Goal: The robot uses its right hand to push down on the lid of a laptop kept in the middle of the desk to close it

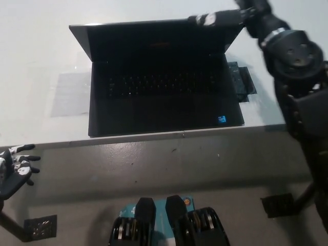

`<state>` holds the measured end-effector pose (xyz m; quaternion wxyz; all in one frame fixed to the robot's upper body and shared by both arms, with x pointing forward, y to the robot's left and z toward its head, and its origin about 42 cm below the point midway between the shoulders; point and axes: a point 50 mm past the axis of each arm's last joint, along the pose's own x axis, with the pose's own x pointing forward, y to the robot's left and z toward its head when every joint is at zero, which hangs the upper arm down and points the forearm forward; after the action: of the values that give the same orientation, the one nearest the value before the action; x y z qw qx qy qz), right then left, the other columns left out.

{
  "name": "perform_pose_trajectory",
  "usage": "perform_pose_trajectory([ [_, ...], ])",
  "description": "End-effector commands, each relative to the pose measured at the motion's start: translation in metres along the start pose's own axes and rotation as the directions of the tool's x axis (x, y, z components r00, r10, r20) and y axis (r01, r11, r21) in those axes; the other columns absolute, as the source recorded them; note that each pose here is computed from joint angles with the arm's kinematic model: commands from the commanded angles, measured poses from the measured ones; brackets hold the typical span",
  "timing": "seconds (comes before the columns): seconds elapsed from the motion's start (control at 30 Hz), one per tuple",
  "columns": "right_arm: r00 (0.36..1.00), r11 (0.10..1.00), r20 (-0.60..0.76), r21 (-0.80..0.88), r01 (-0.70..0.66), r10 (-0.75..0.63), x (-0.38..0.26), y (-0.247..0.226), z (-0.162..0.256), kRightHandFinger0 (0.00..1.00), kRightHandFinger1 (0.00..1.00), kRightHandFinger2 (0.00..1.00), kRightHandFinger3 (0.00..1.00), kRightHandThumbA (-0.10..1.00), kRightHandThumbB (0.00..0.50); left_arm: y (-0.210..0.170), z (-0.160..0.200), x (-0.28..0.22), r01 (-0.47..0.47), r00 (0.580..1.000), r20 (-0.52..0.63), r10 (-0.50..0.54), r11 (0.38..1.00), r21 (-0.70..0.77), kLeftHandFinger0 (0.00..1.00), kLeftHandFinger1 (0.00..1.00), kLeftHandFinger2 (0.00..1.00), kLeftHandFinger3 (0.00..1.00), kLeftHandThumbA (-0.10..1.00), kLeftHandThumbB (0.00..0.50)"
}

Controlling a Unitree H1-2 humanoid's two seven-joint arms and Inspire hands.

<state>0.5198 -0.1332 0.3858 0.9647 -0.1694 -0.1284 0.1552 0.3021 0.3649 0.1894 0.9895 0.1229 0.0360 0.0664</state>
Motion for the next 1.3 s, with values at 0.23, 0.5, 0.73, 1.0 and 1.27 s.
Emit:
perform_pose_trajectory([
  [0.23, 0.979, 0.925, 0.102, -0.357, -0.130, 0.177, 0.024, 0.022, 0.024, 1.00, 1.00, 0.96, 1.00, 1.00, 0.446, 0.006, 0.024, 0.004, 0.014, 0.998, 0.059, -0.016, 0.999, 0.046, 0.39, 0.50, 0.60, 0.73, 0.18, 0.022],
  [0.5, 0.983, 0.916, 0.087, -0.384, -0.115, 0.160, 0.027, 0.017, 0.015, 1.00, 1.00, 0.95, 1.00, 1.00, 0.487, 0.009, 0.028, 0.011, 0.020, 0.997, 0.073, -0.024, 0.998, 0.053, 0.39, 0.50, 0.59, 0.74, 0.16, 0.006],
  [0.73, 0.976, 0.891, -0.079, -0.399, -0.217, 0.202, 0.012, 0.023, -0.013, 1.00, 1.00, 0.95, 1.00, 1.00, 0.405, 0.012, 0.032, 0.012, 0.027, 0.997, 0.076, -0.033, 0.997, 0.078, 0.42, 0.53, 0.64, 0.75, 0.20, 0.012],
  [1.0, 0.957, 0.898, -0.219, -0.356, -0.258, 0.189, -0.006, 0.017, -0.030, 1.00, 1.00, 0.97, 1.00, 1.00, 0.424, 0.011, 0.036, 0.018, 0.044, 0.995, 0.091, -0.049, 0.997, 0.061, 0.31, 0.43, 0.58, 0.74, 0.14, 0.005],
  [1.27, 0.963, 0.970, -0.194, -0.122, -0.212, 0.186, -0.045, 0.020, -0.055, 1.00, 1.00, 0.95, 1.00, 1.00, 0.341, 0.016, 0.044, 0.021, 0.028, 0.995, 0.097, -0.037, 0.996, 0.089, 0.40, 0.50, 0.61, 0.73, 0.20, 0.018],
])
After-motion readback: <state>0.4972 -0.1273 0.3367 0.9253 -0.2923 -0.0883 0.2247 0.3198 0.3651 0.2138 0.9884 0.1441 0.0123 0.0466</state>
